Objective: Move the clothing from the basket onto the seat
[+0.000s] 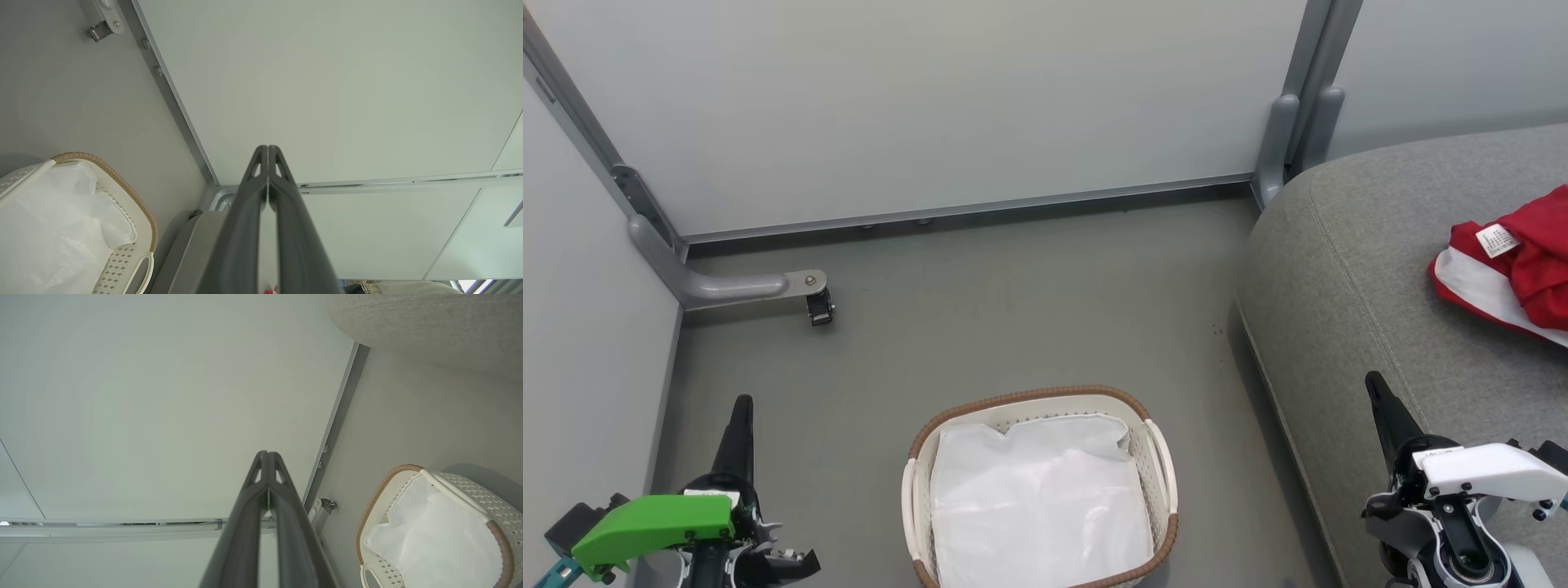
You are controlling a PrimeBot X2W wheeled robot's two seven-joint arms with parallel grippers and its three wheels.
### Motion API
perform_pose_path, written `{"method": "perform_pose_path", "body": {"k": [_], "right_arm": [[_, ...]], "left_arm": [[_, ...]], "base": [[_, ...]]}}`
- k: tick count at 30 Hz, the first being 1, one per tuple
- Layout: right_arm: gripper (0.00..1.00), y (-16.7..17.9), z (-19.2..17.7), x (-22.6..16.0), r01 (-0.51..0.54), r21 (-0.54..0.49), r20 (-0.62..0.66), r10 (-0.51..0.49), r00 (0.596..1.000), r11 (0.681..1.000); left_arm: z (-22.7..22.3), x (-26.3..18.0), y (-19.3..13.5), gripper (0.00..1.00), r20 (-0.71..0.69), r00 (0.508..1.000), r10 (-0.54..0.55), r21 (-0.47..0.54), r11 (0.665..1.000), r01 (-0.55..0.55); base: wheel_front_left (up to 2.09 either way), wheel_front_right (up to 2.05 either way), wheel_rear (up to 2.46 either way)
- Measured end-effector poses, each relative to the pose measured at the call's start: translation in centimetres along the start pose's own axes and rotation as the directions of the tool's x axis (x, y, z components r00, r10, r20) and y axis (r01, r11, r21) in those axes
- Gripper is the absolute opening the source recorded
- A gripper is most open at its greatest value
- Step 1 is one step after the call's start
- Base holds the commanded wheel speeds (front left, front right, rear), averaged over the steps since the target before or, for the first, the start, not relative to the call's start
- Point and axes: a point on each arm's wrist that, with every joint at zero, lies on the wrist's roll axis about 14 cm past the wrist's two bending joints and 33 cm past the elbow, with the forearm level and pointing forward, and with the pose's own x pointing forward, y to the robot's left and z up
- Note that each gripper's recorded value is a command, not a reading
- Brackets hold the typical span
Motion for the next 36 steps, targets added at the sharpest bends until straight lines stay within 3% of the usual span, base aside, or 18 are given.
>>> {"method": "perform_pose_path", "body": {"k": [18,36], "right_arm": [[0.0,0.7,0.2,0.0,-0.03,0.115,-0.005,0.031,1.0,0.993],[0.0,0.8,0.2,0.0,-0.031,0.118,-0.005,0.032,0.999,0.993]], "left_arm": [[0.2,0.3,-1.2,0.0,-0.002,0.999,-0.042,-0.118,0.992,0.042],[0.2,0.4,-1.4,0.0,-0.002,0.999,-0.046,-0.121,0.992,0.046]], "base": [[0.0,0.0,0.0],[0.0,0.0,0.0]]}}
